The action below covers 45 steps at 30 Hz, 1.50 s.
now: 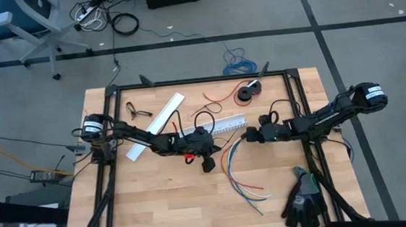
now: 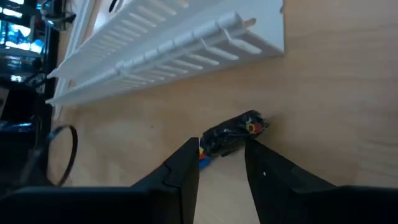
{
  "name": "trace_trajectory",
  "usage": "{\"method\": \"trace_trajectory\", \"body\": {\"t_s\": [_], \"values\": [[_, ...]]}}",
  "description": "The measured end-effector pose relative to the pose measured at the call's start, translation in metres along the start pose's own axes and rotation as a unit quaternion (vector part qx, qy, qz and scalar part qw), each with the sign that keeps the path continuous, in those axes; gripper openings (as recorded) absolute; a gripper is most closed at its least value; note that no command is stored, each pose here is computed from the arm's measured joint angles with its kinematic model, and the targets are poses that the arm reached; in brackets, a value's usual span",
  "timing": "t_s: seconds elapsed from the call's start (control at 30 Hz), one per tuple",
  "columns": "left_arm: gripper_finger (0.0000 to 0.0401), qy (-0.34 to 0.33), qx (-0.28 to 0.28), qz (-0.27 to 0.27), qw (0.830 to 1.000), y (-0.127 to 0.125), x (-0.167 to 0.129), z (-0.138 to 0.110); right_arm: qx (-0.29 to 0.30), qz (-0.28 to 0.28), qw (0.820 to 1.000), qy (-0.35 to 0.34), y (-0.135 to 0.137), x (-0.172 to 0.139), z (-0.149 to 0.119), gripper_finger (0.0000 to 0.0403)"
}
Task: Ziptie cables
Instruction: Wrap the cables together using the left black zip tie
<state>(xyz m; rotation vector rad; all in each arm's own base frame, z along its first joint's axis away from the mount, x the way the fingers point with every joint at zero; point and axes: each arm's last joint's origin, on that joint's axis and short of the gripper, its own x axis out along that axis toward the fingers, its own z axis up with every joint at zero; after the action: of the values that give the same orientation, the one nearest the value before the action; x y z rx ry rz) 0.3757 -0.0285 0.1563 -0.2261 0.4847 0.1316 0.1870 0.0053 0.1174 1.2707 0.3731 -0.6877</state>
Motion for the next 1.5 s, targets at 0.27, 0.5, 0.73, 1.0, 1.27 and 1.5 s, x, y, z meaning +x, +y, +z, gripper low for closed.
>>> {"method": "trace_trajectory", "body": {"t_s": [0.27,0.5,0.73,1.0,1.27,1.5], "values": [[0.0001,0.001,0.013,0.000,1.000,0.000,0.000,0.000,-0.007,-0.069,0.997,0.021,0.021,0.004,0.019,0.0119],[0.0001,0.000,0.013,0.000,1.000,0.000,0.000,0.000,-0.002,-0.092,0.995,0.037,0.047,0.007,0.034,0.0119],[0.0001,0.006,0.014,0.002,1.000,0.000,0.000,-0.001,0.006,-0.165,0.980,0.114,0.058,0.051,0.034,0.0118],[0.0001,0.023,0.017,0.005,1.000,0.000,0.000,-0.005,-0.017,-0.214,0.958,0.191,0.074,0.096,0.036,0.0116],[0.0001,0.039,0.024,0.000,0.999,-0.007,-0.002,-0.011,-0.137,-0.214,0.942,0.219,0.091,0.093,0.031,0.0029],[0.0001,0.011,0.001,0.007,1.000,-0.009,-0.006,-0.026,-0.273,-0.218,0.907,0.237,0.095,0.074,0.008,0.0017]]}}
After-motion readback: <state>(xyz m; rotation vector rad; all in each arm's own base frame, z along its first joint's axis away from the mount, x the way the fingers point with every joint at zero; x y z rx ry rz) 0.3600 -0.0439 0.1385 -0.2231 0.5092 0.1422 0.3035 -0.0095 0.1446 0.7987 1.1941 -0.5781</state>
